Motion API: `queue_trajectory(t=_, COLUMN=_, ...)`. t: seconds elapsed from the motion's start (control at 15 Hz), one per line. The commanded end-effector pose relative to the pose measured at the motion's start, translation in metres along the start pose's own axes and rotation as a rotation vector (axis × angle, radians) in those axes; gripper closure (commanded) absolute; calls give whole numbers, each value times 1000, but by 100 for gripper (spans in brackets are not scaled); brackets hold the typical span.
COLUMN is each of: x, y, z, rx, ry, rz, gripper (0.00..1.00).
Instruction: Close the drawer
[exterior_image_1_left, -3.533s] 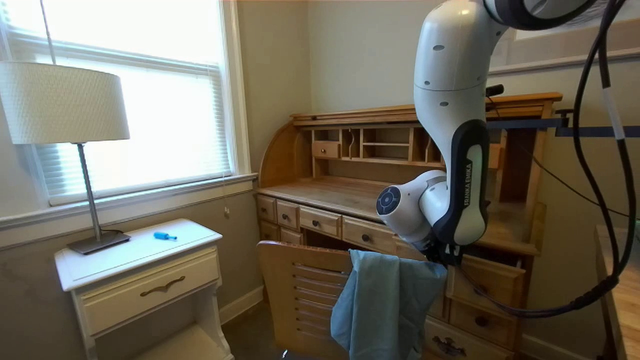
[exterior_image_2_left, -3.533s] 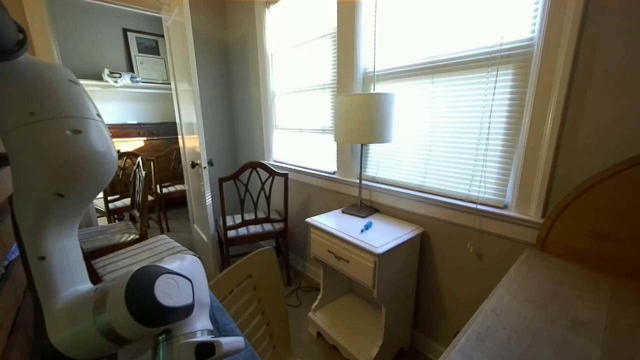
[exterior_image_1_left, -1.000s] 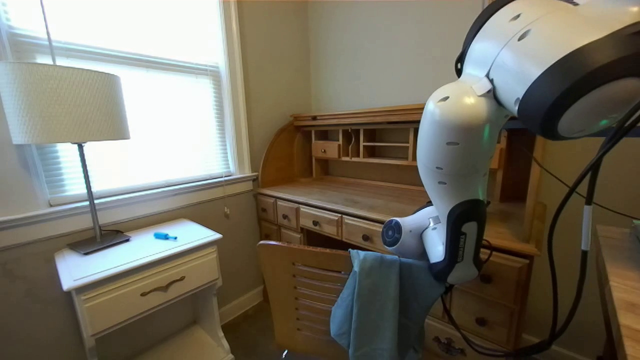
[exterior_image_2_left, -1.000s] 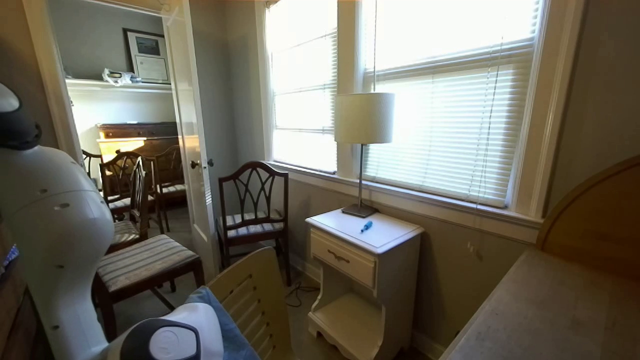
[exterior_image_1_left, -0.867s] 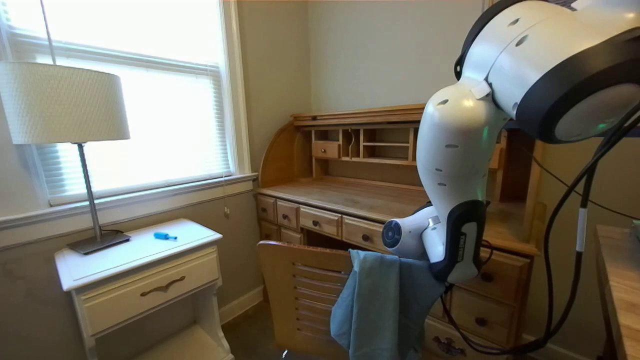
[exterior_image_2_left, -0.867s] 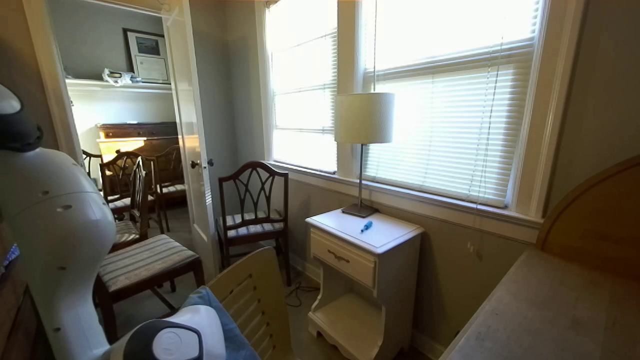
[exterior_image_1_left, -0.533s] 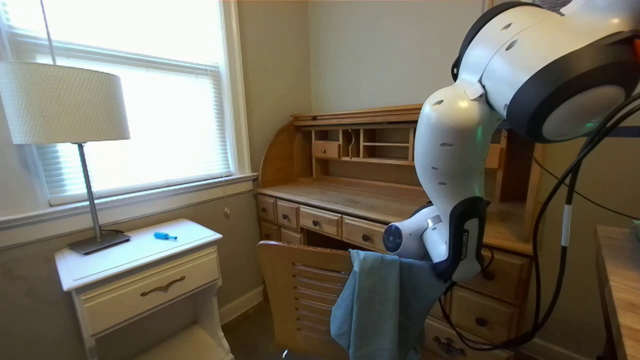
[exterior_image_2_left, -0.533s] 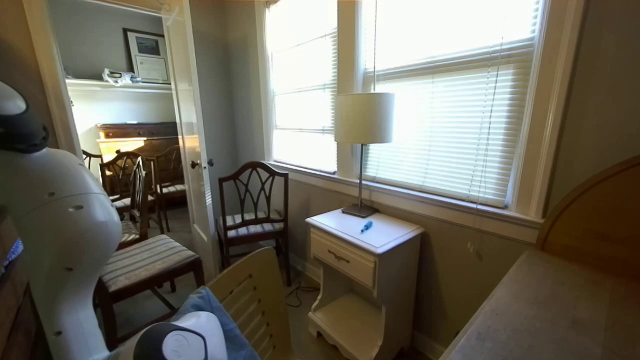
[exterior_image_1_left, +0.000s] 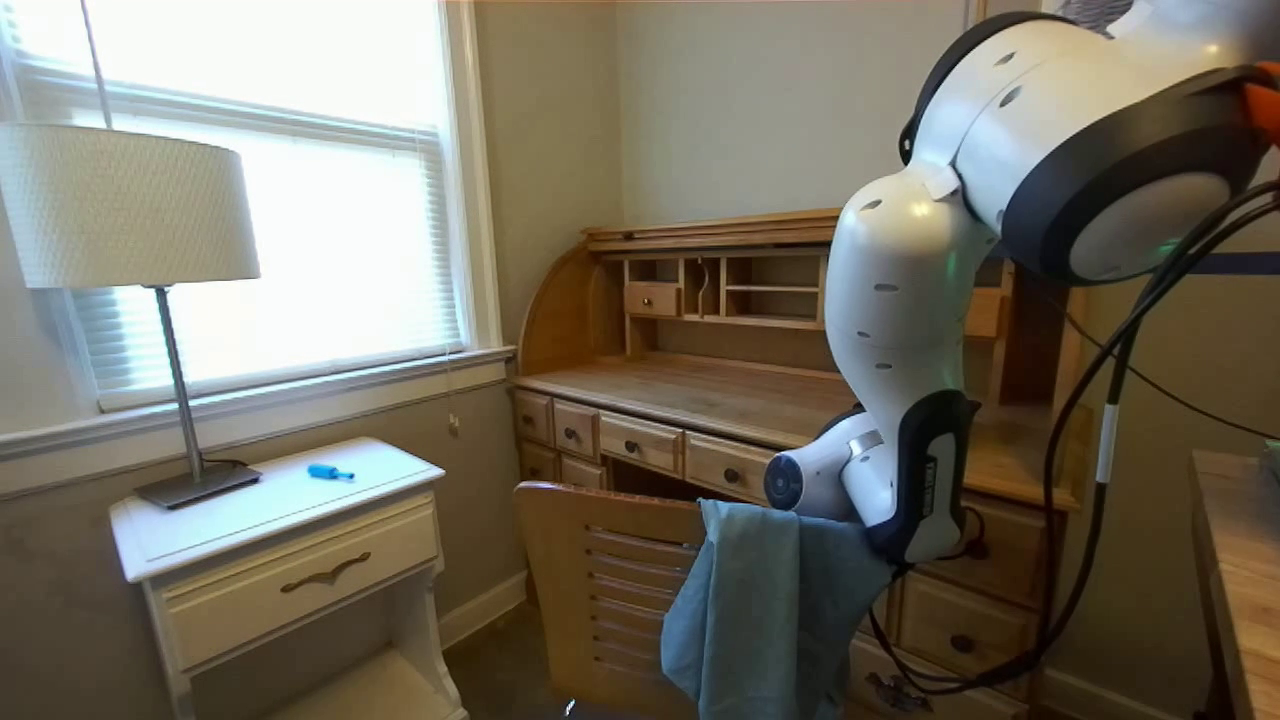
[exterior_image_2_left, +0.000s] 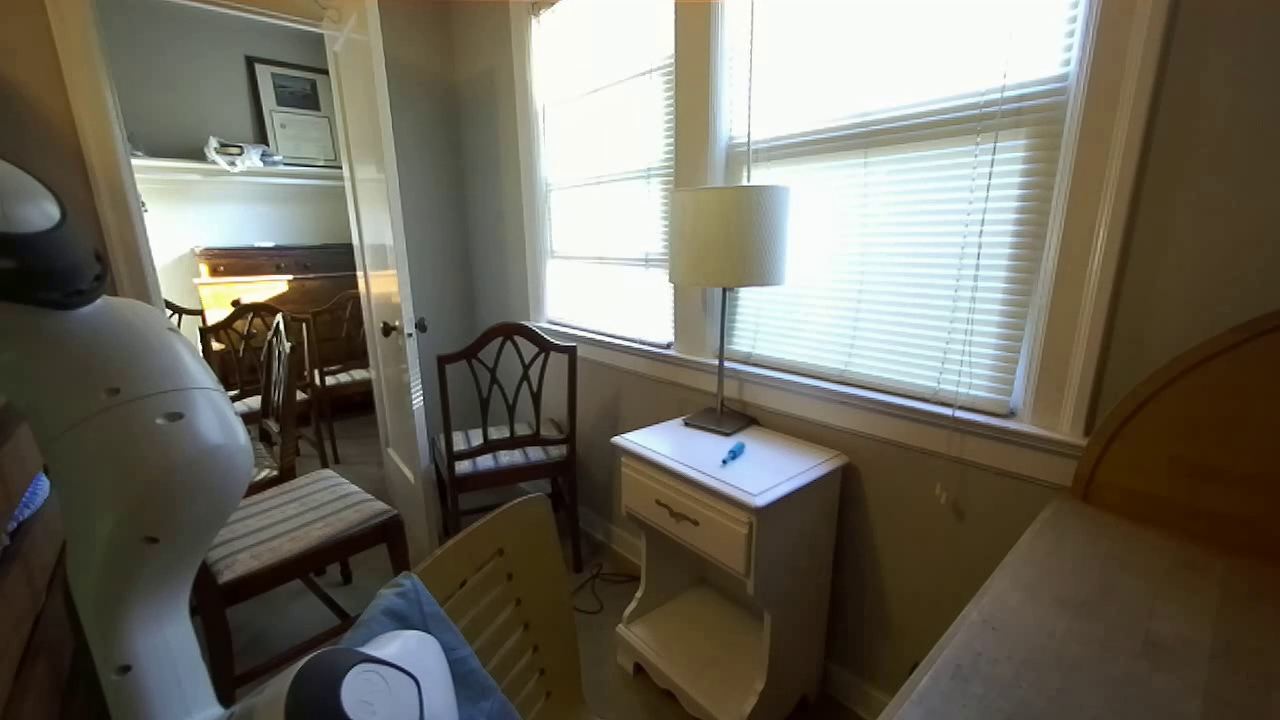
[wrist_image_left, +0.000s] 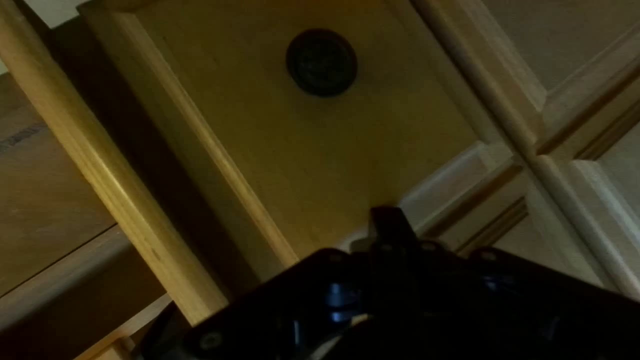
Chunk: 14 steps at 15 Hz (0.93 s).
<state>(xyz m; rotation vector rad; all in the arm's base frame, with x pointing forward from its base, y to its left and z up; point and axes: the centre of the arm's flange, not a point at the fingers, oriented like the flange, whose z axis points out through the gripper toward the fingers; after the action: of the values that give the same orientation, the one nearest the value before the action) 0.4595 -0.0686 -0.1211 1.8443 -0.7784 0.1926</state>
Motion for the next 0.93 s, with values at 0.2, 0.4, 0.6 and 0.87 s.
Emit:
queue_trajectory(t=0.2, x=-12, y=11, z=0, rx=-114, ry=-95, rz=-140, gripper=100)
queue_trajectory(t=0.4, x=-12, y=24, z=-11, rx=-62, ry=-126, rz=-277, gripper=100)
queue_trajectory(t=0.6, x=-2, y=43, z=-17, rx=-33, ry=-170, rz=-294, gripper=100)
queue_trajectory(t=0.87, x=17, y=74, z=-25, rx=-14, ry=-233, rz=-215, gripper=100)
